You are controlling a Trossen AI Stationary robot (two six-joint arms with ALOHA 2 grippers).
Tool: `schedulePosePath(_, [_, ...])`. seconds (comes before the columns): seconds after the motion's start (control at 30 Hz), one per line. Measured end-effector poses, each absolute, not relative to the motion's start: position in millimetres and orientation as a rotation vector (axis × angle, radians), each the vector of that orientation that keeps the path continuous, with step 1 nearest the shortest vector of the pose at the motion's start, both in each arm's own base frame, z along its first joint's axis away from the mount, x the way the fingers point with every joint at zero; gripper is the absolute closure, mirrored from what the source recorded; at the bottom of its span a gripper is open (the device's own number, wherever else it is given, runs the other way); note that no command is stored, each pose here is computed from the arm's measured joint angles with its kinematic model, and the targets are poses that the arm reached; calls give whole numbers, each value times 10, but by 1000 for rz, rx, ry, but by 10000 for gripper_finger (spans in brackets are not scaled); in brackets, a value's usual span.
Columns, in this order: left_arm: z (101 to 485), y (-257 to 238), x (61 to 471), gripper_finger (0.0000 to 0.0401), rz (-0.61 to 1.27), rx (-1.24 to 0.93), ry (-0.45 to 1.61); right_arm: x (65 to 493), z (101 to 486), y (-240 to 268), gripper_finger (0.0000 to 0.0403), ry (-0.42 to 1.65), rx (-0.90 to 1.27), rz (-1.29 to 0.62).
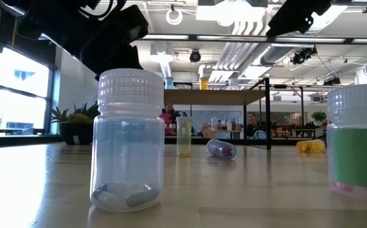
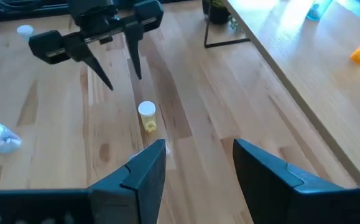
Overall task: Pick and place medicine bottles onto shelf by color
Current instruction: Put the top yellow pill bottle on the shelf aligned with the other yellow pill bottle
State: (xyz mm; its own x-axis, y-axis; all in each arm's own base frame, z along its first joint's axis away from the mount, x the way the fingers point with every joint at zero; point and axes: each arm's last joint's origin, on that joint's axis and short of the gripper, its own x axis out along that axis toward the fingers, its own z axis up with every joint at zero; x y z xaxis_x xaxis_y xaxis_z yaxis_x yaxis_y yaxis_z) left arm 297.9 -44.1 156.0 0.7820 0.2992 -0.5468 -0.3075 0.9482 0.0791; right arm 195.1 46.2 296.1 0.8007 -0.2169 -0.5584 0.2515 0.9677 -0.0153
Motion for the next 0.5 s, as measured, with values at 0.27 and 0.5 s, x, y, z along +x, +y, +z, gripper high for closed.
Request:
schedulePosePath(0.27, [1438,-333,3052,194,373,-50,586,1857,2958,690,224,526,49,-313])
schedulePosePath(0.5, [1338,-204,3121,194,372,-85,582,1772,2978,836,224,455,11,-368])
